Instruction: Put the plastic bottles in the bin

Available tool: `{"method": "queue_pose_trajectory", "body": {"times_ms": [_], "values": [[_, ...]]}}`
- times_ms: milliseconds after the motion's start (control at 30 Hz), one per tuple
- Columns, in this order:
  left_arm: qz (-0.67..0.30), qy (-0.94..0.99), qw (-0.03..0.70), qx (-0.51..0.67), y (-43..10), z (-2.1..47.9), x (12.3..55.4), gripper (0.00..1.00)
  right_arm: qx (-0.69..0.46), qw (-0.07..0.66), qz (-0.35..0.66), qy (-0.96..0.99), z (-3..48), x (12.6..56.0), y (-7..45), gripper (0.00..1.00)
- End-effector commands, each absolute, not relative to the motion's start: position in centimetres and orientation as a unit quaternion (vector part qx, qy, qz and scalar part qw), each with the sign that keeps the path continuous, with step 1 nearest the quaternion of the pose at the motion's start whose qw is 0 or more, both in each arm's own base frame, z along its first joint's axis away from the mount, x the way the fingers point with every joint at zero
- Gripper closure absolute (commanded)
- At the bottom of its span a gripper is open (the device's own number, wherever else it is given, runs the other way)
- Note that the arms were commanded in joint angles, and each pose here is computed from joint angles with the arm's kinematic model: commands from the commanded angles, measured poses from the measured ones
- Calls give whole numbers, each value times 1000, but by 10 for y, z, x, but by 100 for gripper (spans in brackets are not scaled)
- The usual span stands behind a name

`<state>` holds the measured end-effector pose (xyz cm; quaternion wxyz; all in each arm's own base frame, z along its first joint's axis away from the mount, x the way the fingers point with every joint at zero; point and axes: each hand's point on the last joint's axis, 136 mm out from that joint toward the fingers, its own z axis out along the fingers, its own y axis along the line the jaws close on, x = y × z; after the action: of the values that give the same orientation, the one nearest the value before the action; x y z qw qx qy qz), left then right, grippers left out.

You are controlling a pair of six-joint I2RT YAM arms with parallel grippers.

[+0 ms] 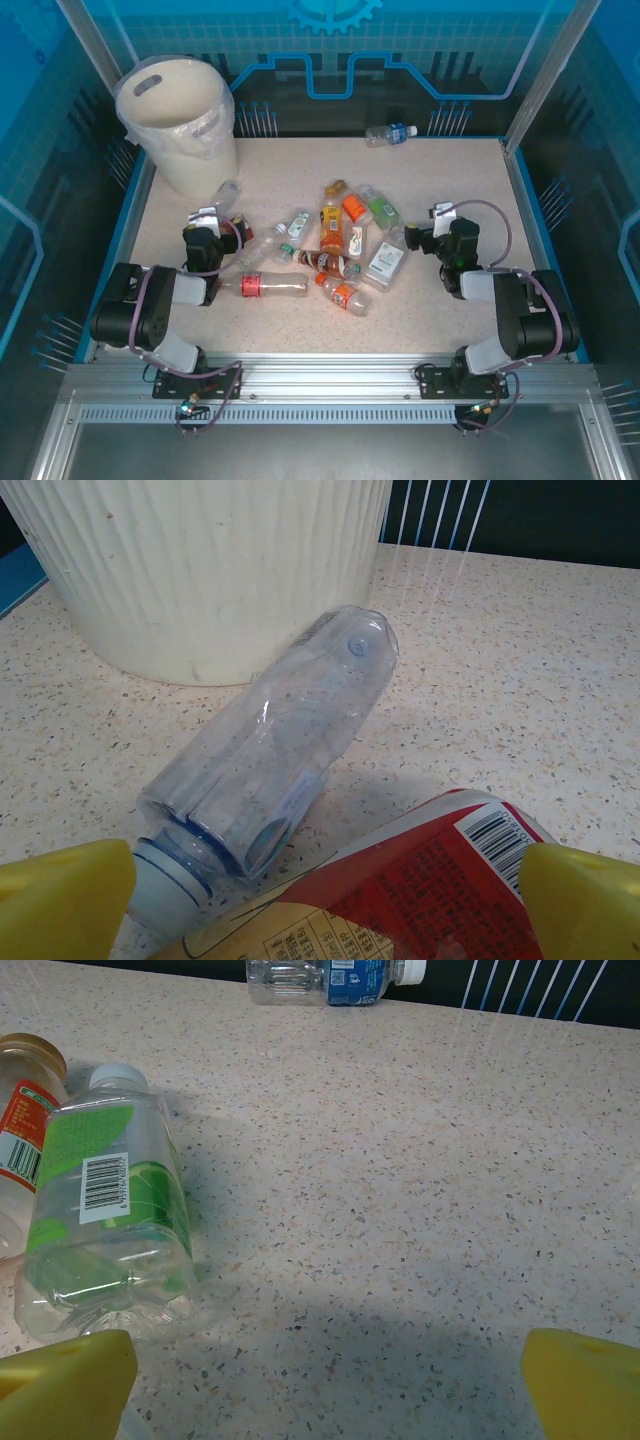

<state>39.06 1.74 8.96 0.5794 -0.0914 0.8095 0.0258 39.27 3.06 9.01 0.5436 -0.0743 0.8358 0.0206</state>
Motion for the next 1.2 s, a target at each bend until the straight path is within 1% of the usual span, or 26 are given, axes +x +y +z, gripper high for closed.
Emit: {"method": "queue_pose_trajectory", "body": {"times_ms": [0, 467, 700, 1167], "values": [[25, 804, 589, -76, 13, 96, 395, 1, -70, 549, 21, 833, 94, 398, 32, 0], [18, 802, 595, -53, 3, 98, 393, 1, -70, 549, 22, 833, 94, 398, 32, 0], [37, 785, 613, -80, 14, 102, 385, 1, -69, 548, 22, 833, 94, 398, 31, 0], [39, 796, 599, -78, 14, 99, 392, 1, -69, 549, 22, 833, 94, 398, 32, 0]]}}
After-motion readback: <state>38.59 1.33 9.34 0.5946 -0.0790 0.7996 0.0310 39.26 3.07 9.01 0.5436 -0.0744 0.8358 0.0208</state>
